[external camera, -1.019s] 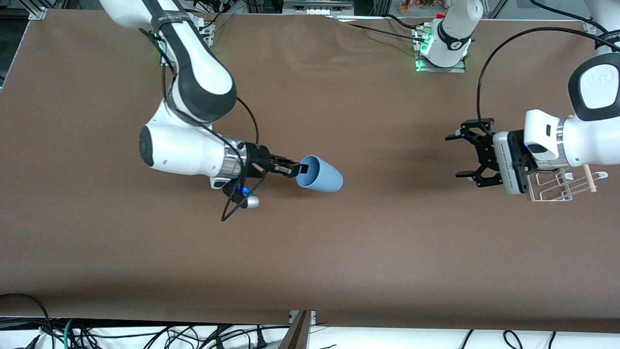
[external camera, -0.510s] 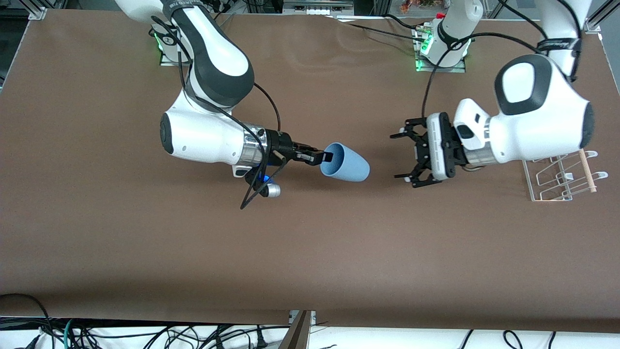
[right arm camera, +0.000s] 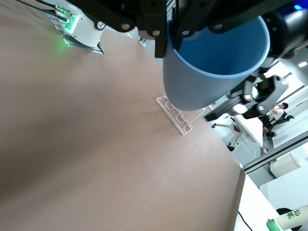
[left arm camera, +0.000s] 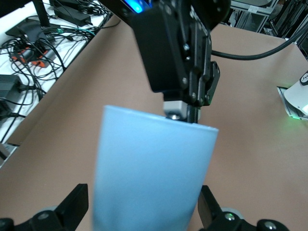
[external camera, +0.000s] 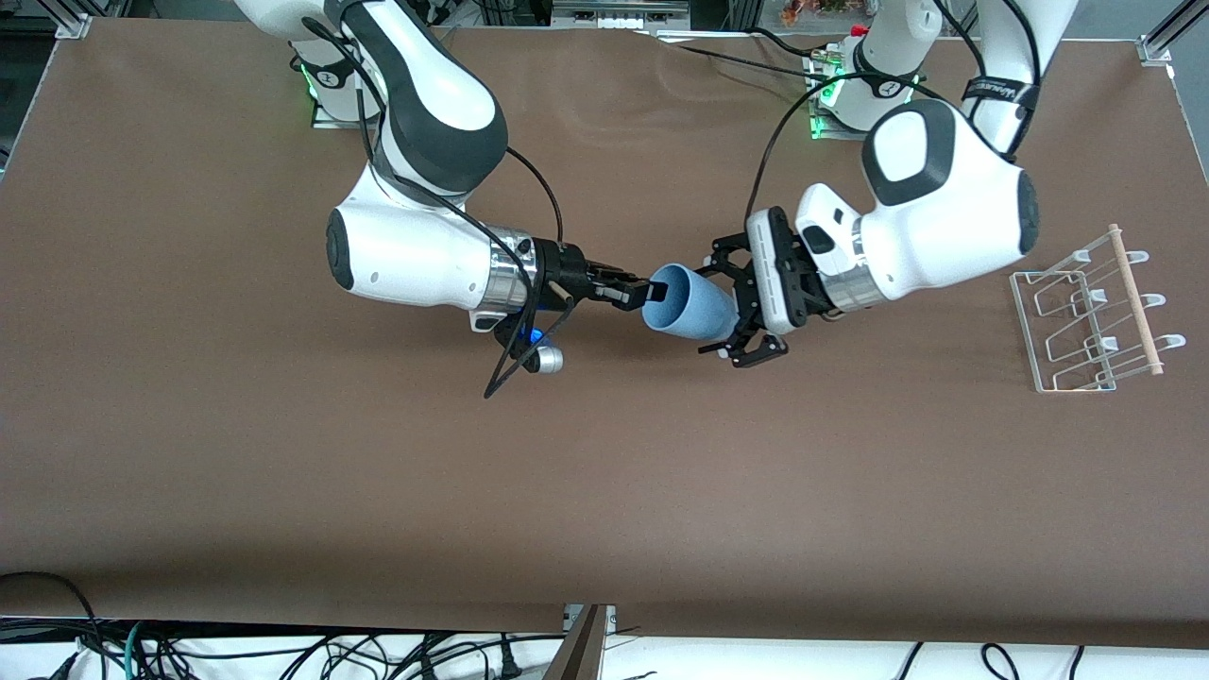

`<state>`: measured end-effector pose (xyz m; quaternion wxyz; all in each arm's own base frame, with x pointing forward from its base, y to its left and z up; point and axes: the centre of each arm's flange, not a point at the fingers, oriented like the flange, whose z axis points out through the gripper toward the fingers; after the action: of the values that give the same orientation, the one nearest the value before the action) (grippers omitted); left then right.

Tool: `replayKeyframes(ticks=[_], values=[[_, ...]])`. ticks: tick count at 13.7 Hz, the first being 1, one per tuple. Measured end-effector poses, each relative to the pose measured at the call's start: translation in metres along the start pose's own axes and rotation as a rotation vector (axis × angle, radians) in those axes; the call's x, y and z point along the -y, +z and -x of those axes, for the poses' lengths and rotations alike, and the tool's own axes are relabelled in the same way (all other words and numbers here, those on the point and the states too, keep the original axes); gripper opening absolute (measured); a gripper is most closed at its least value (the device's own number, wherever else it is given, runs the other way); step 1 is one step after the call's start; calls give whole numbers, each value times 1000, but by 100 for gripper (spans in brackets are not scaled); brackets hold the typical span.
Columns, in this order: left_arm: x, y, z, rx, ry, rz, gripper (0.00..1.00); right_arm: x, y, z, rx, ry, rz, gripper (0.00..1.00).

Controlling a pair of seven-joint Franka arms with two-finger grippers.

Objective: Transfer cup to left arm and place on rack
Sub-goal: 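Close the left gripper on the cup's base beside the right gripper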

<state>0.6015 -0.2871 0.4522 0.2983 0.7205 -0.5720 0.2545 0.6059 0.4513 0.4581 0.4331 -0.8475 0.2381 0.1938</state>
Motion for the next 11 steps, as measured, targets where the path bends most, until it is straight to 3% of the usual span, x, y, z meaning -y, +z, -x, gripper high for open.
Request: replayKeyframes(ticks=[2,4,5,8,11], values=[[-2,4,1,3,0,-5,100,-1,1,-1,1,7,1,5],[-1,3,2,2,1,-10,81,0,2,0,5,8,2,5],[-1,3,1,2,6,-10,78,0,1,0,5,11,1,6],[-1,3,1,2,6,-10,78,3,-3,0,1,7,-6,32],[0,0,2,1,4,-14,78,3,-18,-11,-12,15,-18,65]])
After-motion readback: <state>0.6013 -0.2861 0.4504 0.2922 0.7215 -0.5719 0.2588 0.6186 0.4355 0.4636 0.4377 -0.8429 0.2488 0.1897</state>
